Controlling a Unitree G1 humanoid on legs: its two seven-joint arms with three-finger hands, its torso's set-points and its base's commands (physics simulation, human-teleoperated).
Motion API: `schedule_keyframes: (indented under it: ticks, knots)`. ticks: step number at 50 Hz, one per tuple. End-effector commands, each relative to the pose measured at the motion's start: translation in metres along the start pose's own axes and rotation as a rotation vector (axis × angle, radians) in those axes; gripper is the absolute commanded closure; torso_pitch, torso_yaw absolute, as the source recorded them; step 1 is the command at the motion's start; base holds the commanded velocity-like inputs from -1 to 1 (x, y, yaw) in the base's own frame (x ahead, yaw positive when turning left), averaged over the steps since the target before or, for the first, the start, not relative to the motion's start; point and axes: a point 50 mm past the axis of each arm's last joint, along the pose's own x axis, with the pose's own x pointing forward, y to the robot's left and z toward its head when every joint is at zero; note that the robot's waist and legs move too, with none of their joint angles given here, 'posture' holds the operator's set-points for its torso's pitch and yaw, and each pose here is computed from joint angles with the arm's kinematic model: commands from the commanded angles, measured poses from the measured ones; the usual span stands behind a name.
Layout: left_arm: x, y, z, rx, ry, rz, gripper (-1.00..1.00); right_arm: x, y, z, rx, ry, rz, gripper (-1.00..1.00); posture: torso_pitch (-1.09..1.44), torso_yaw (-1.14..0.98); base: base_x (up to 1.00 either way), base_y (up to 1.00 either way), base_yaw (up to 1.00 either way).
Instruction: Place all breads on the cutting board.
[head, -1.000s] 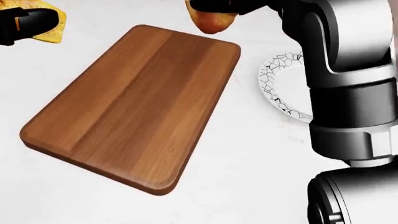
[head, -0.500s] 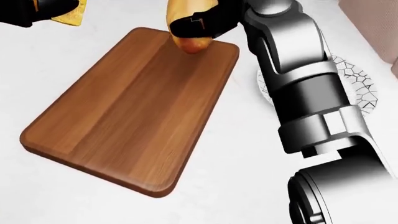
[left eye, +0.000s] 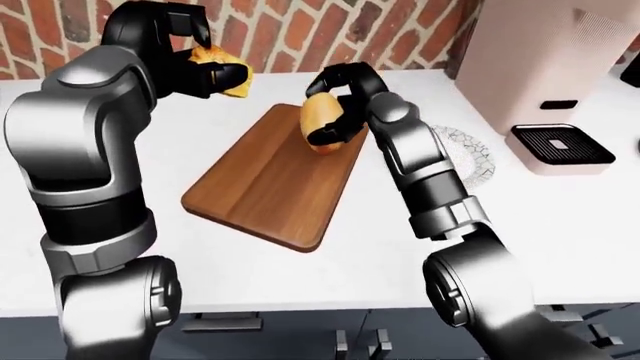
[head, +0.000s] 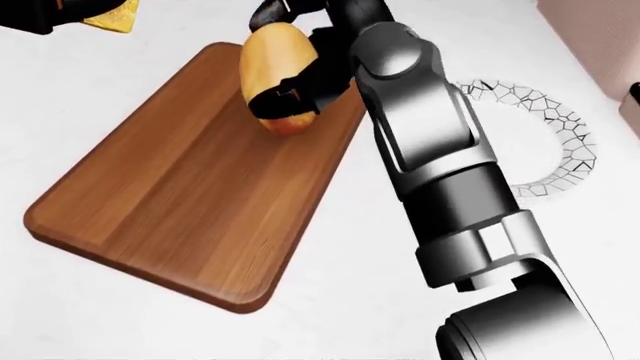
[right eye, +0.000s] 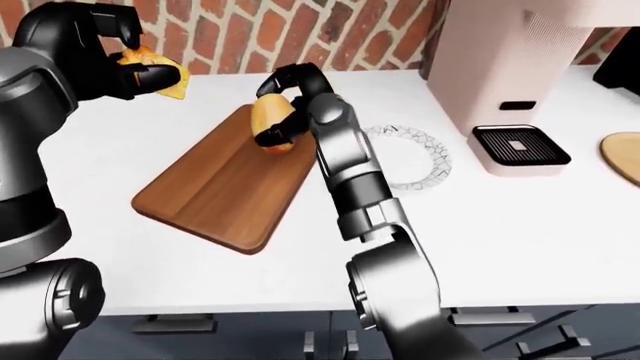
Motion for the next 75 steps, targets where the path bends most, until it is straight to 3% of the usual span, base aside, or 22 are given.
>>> schedule_keyframes:
  ticks: [1, 12, 14, 21, 31, 35, 43, 47, 52, 58, 60, 62, 75]
  knots:
    - [-0.009, 0.004, 0.025, 0.007, -0.127, 0.023, 1.00, -0.005, -0.007, 0.027, -0.022, -0.109, -0.031, 1.00, 0.00, 0.00, 0.00, 0.00, 0.00]
    - [-0.009, 0.003, 0.023, 0.004, -0.125, 0.020, 1.00, -0.004, -0.002, 0.017, -0.050, -0.103, -0.029, 1.00, 0.00, 0.00, 0.00, 0.00, 0.00]
    - [-0.009, 0.003, 0.022, 0.004, -0.123, 0.021, 1.00, -0.004, -0.001, 0.016, -0.051, -0.100, -0.029, 0.91, 0.00, 0.00, 0.00, 0.00, 0.00]
    - [-0.009, 0.004, 0.023, 0.001, -0.125, 0.021, 1.00, -0.002, 0.002, 0.013, -0.058, -0.094, -0.022, 0.95, 0.00, 0.00, 0.00, 0.00, 0.00]
    - [-0.012, 0.006, 0.025, 0.001, -0.127, 0.025, 1.00, -0.002, 0.005, 0.011, -0.062, -0.088, -0.016, 0.80, 0.00, 0.00, 0.00, 0.00, 0.00]
    - [-0.011, 0.006, 0.027, -0.001, -0.130, 0.024, 1.00, -0.003, 0.004, 0.012, -0.076, -0.083, -0.013, 0.45, 0.00, 0.00, 0.00, 0.00, 0.00]
    - [-0.010, 0.004, 0.029, -0.001, -0.131, 0.021, 1.00, -0.004, 0.005, 0.008, -0.079, -0.076, -0.010, 0.38, 0.00, 0.00, 0.00, 0.00, 0.00]
    - [-0.010, 0.005, 0.028, -0.002, -0.129, 0.023, 1.00, -0.004, 0.007, 0.006, -0.078, -0.073, -0.005, 0.18, 0.00, 0.00, 0.00, 0.00, 0.00]
    - [-0.010, 0.005, 0.026, -0.002, -0.129, 0.024, 1.00, -0.004, 0.009, 0.004, -0.078, -0.071, -0.001, 0.17, 0.00, 0.00, 0.00, 0.00, 0.00]
    - [-0.011, 0.005, 0.026, -0.004, -0.128, 0.024, 1.00, -0.004, 0.012, 0.000, -0.077, -0.066, 0.003, -0.11, 0.00, 0.00, 0.00, 0.00, 0.00]
    - [-0.011, 0.005, 0.026, -0.005, -0.129, 0.024, 1.00, -0.004, 0.012, 0.000, -0.074, -0.066, 0.004, -0.50, 0.00, 0.00, 0.00, 0.00, 0.00]
    - [-0.011, 0.005, 0.026, -0.006, -0.128, 0.023, 1.00, -0.005, 0.012, 0.000, -0.076, -0.064, 0.004, -0.58, 0.00, 0.00, 0.00, 0.00, 0.00]
    - [-0.010, 0.006, 0.027, -0.007, -0.129, 0.025, 1.00, -0.004, 0.015, -0.002, -0.081, -0.061, 0.010, -0.65, 0.00, 0.00, 0.00, 0.00, 0.00]
